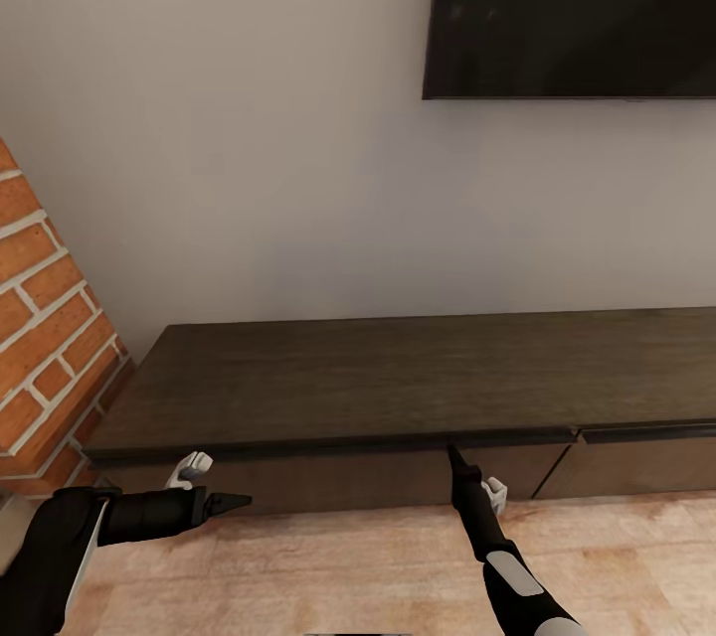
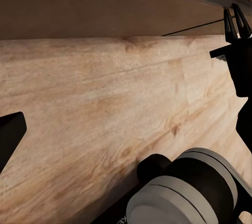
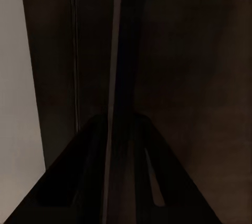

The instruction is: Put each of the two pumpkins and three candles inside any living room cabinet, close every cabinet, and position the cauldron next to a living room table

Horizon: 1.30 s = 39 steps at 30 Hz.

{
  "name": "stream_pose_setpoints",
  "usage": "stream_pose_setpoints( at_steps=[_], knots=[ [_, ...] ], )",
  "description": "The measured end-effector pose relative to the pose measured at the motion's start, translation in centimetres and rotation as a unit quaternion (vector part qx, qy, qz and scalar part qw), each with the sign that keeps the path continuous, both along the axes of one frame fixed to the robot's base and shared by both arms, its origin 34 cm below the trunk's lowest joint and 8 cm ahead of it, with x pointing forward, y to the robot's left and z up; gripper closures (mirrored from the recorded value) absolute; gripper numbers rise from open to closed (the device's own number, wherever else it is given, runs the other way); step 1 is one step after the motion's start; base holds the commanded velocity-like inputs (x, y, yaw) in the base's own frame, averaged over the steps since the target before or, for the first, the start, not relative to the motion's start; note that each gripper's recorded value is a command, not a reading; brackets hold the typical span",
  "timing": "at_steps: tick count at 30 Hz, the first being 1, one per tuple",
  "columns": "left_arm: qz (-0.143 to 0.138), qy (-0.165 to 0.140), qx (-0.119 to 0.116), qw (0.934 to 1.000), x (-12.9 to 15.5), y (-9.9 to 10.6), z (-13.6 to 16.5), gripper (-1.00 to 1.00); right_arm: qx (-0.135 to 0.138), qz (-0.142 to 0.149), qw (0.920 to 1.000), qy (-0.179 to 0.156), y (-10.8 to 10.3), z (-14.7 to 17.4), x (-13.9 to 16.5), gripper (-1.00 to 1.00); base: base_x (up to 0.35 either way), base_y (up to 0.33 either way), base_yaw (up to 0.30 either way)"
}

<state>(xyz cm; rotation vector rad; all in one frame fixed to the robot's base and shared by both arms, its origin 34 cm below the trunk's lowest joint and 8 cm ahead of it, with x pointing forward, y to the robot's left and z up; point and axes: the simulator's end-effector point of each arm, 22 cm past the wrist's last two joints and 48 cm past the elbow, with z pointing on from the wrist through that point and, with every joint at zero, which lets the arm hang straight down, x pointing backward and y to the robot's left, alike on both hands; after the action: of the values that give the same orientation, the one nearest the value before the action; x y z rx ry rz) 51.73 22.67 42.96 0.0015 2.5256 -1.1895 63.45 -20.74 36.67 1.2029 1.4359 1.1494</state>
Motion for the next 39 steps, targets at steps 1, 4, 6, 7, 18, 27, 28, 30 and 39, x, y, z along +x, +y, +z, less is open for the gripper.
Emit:
stream_pose_setpoints(
  at_steps=[1, 4, 6, 7, 18, 27, 28, 30, 39],
  knots=[
    [0.0, 0.0, 0.0, 1.0, -0.01, 0.0, 0.0, -1.0, 0.0, 0.0, 1.0, 0.0, 0.0, 0.0, 0.0, 1.0, 0.0, 0.0, 0.0],
    [0.0, 0.0, 0.0, 1.0, 0.02, 0.01, 0.01, -1.0, 0.0, 0.0, 1.0, 0.0, 0.0, 0.0, 0.0, 1.0, 0.0, 0.0, 0.0],
    [0.0, 0.0, 0.0, 1.0, 0.0, 0.01, 0.0, -1.0, 0.0, 0.0, 1.0, 0.0, 0.0, 0.0, 0.0, 1.0, 0.0, 0.0, 0.0],
    [0.0, 0.0, 0.0, 1.0, 0.0, 0.01, -0.01, -1.0, 0.0, 0.0, 1.0, 0.0, 0.0, 0.0, 0.0, 1.0, -0.014, 0.0, 0.0],
    [0.0, 0.0, 0.0, 1.0, 0.0, 0.01, 0.0, -1.0, 0.002, -0.005, 1.0, 0.001, -0.26, -0.02, 0.06, 1.0, -0.253, 0.0, 0.0],
    [0.0, 0.0, 0.0, 1.0, 0.0, 0.0, 0.0, -1.0, 0.004, -0.011, 0.9999, 0.002, -0.58, -0.03, 0.07, 1.0, -0.305, 0.0, 0.0],
    [0.0, 0.0, 0.0, 1.0, 0.01, -0.01, 0.01, -1.0, 0.004, -0.011, 0.9999, 0.002, -0.6, -0.03, 0.07, 1.0, -0.091, 0.0, 0.0],
    [0.0, 0.0, 0.0, 1.0, -0.01, -0.01, -0.01, -1.0, 0.004, -0.012, 0.9999, 0.002, -0.6, -0.03, 0.07, 1.0, -0.059, 0.0, 0.0],
    [0.0, 0.0, 0.0, 1.0, -0.02, 0.0, -0.01, -1.0, 0.004, -0.012, 0.9999, 0.002, -0.65, -0.02, 0.07, 1.0, -0.088, 0.0, 0.0]
  ],
)
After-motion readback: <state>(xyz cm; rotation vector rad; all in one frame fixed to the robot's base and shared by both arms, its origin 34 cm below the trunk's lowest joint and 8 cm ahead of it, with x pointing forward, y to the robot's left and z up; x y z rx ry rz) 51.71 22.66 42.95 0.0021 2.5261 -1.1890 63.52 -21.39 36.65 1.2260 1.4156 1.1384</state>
